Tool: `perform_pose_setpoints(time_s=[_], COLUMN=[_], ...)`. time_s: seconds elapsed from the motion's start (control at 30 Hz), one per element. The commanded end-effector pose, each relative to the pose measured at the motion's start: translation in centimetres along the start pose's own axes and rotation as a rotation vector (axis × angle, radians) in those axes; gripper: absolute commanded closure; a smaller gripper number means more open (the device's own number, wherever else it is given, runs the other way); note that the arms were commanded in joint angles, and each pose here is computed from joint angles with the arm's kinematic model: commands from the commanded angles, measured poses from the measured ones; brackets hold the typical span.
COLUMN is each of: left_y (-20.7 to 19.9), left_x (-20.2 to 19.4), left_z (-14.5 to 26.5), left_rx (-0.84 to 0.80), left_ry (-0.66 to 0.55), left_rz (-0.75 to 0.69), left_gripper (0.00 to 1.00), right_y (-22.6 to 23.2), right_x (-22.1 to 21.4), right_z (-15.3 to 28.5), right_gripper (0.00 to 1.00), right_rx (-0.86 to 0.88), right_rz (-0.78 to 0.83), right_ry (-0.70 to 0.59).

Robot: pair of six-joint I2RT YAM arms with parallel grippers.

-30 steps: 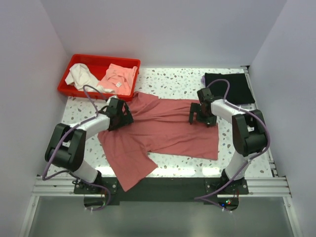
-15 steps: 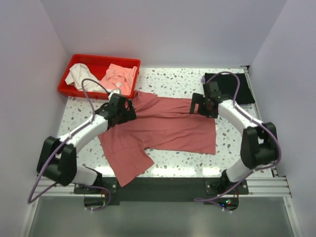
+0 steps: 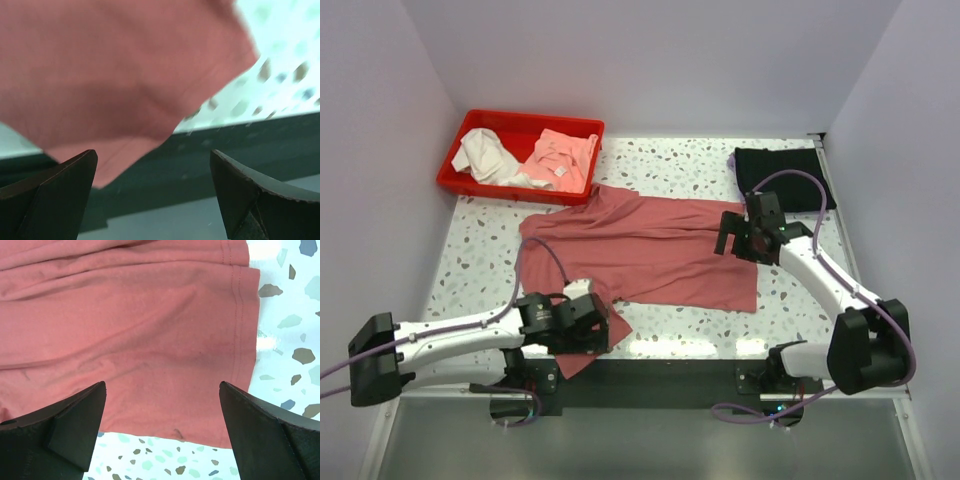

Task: Fold and stack the t-shirts
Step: Fold the tshirt

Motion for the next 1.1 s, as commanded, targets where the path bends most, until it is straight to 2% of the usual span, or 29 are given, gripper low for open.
perform_pose_setpoints(time_s=[0.0, 0.17, 0.23, 0.37, 0.63, 0.7, 0.77, 0.8, 0.9, 1.07], left_y=[1.1, 2.5, 3.0, 2.8, 2.1, 1.9, 1.4, 1.6, 1.8, 2.6], left_x=[-3.8, -4.3, -3.8, -3.6, -2.7, -2.9, -3.2, -3.4, -3.9, -5.2], left_z=[0.4, -0.3, -0.4, -0.8, -1.7, -2.4, -3.2, -3.4, -3.5, -4.1], left_rx=[0.134, 0.249, 0.307, 0.348, 0.412, 0.418, 0.400, 0.423, 0.421, 0.373], left_ry=[0.116, 0.101, 0.069, 0.064, 0.022, 0.040, 0.067, 0.080, 0.106, 0.141], left_rz=[0.118, 0.111, 0.105, 0.095, 0.071, 0.032, 0.024, 0.024, 0.044, 0.102], left_gripper=[0.00, 0.07, 0.14, 0.22, 0.28, 0.29, 0.34, 0.44, 0.55, 0.56], right_y=[-0.5, -0.8, -1.0, -1.4, -1.7, -1.7, -1.8, -1.9, -2.0, -2.9], right_x=[0.2, -0.3, -0.4, -0.7, -0.6, -0.5, -0.7, -0.6, -0.5, -0.9], right_z=[0.6, 0.3, 0.2, 0.2, 0.6, 0.8, 0.8, 0.9, 1.1, 1.7], right_gripper=[0.01, 0.01, 0.01, 0.01, 0.01, 0.01, 0.01, 0.01, 0.01, 0.01], right_rx=[0.000, 0.014, 0.000, -0.009, -0.021, -0.022, -0.029, -0.033, -0.040, -0.082], right_rz=[-0.036, -0.035, -0.031, -0.029, -0.018, -0.019, -0.014, -0.016, -0.021, -0.050], right_ry=[-0.031, -0.014, -0.008, -0.005, -0.012, -0.017, -0.011, -0.015, -0.027, -0.039])
Point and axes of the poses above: each gripper's point midway between its finger pads, its own z axis back along the fingers, its own y axis along the line the jaws close on, x = y × z, the point moved 5 cm from there along z, back along the fingers, and after that the axes turned 6 degrees about -z, right-handed, at the moved point
